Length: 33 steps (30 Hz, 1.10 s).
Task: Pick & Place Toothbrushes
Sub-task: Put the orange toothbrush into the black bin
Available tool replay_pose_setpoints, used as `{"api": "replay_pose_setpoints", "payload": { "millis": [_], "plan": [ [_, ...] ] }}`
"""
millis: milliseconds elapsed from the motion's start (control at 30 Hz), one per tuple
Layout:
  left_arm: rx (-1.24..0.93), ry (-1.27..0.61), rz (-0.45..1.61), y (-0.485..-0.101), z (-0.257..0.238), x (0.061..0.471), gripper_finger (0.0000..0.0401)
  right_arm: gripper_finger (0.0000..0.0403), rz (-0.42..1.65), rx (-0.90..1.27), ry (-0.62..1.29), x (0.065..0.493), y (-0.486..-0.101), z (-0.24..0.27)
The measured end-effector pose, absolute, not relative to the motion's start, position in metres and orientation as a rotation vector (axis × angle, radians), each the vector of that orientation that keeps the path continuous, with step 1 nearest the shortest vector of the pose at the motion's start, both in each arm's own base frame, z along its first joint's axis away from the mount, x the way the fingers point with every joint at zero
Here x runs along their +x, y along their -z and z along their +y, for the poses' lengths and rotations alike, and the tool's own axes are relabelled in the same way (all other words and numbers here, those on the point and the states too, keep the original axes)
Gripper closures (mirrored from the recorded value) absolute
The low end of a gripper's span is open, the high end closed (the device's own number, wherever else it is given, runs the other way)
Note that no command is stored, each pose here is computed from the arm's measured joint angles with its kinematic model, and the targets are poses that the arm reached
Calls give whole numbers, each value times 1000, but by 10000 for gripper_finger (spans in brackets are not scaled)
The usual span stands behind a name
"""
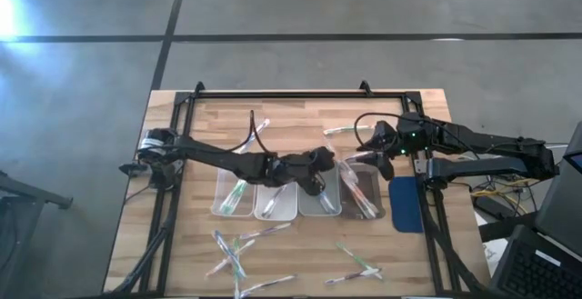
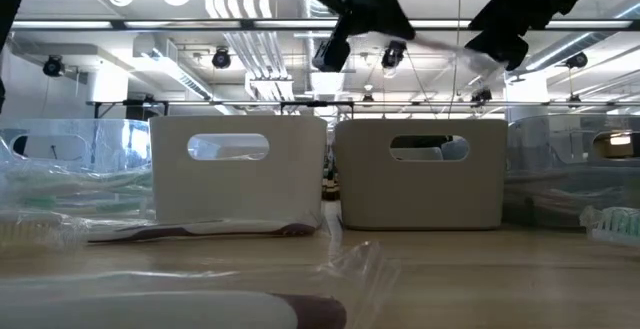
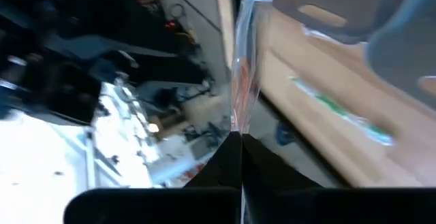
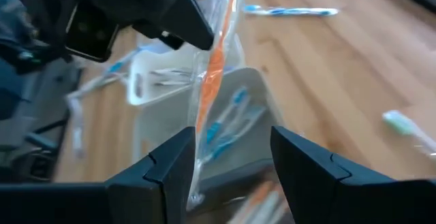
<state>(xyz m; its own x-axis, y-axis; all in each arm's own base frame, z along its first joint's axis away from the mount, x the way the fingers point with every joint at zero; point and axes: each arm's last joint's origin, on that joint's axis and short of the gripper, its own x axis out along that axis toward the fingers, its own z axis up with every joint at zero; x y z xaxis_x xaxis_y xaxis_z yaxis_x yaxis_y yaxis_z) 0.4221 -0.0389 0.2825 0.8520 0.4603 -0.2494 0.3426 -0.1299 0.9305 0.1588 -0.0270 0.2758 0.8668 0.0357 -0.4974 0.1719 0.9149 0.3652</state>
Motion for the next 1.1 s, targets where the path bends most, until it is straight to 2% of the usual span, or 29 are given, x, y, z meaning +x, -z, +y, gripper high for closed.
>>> {"api": "replay_pose_setpoints", "payload": {
  "millis": [367,700,833,1100],
  "plan": [
    [1909,-62,511,-289,-48,424,401,236,480,482,6,165,-279,-26],
    [1928,-68,483,-290,-47,426,401,200,517,490,0,183,-269,-29],
    [1924,-70,491,-289,-46,427,401,189,497,520,-68,192,-269,-29],
    [1923,-71,498,-287,-45,427,401,200,507,540,-121,203,-264,-30]
  ]
}}
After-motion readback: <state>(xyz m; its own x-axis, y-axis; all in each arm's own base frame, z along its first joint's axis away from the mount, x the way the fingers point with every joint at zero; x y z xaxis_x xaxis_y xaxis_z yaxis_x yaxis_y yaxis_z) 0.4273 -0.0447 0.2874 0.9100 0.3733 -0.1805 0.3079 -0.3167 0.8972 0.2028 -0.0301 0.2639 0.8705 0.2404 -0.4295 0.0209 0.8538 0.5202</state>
